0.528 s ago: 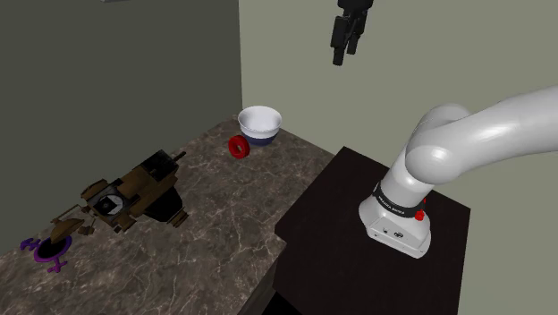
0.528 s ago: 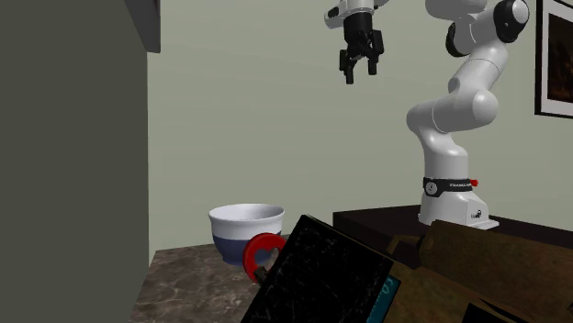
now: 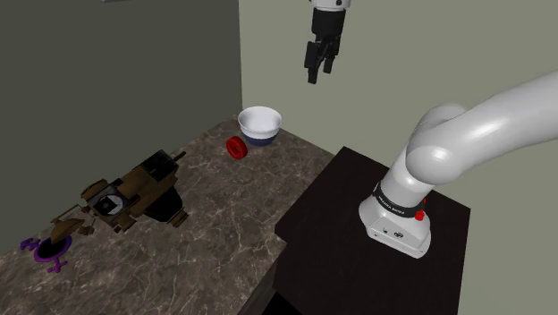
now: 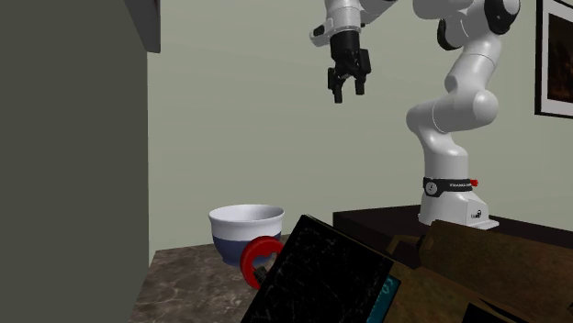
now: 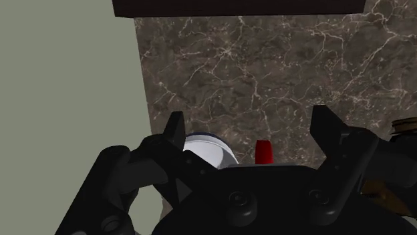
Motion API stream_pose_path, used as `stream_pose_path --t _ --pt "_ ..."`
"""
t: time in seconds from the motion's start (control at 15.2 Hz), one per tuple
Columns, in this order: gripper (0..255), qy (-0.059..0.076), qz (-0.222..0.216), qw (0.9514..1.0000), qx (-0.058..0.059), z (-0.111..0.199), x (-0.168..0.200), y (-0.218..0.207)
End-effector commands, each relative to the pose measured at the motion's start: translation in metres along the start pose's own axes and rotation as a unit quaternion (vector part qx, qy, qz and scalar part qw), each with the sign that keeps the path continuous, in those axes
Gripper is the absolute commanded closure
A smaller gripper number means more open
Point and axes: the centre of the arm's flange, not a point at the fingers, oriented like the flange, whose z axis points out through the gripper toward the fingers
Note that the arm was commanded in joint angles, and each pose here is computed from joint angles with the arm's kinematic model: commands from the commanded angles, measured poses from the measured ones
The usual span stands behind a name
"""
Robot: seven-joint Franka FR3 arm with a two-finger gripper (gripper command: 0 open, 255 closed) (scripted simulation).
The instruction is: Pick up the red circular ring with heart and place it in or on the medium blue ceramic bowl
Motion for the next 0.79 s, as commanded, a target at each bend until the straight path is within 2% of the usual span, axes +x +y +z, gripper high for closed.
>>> stream_pose_path --t 0.0,0.73 --pt "0 0.003 0.003 1.0 0.006 0.02 0.014 0.001" --pt "0 0.014 0.018 0.999 0.039 0.125 0.11 -0.01"
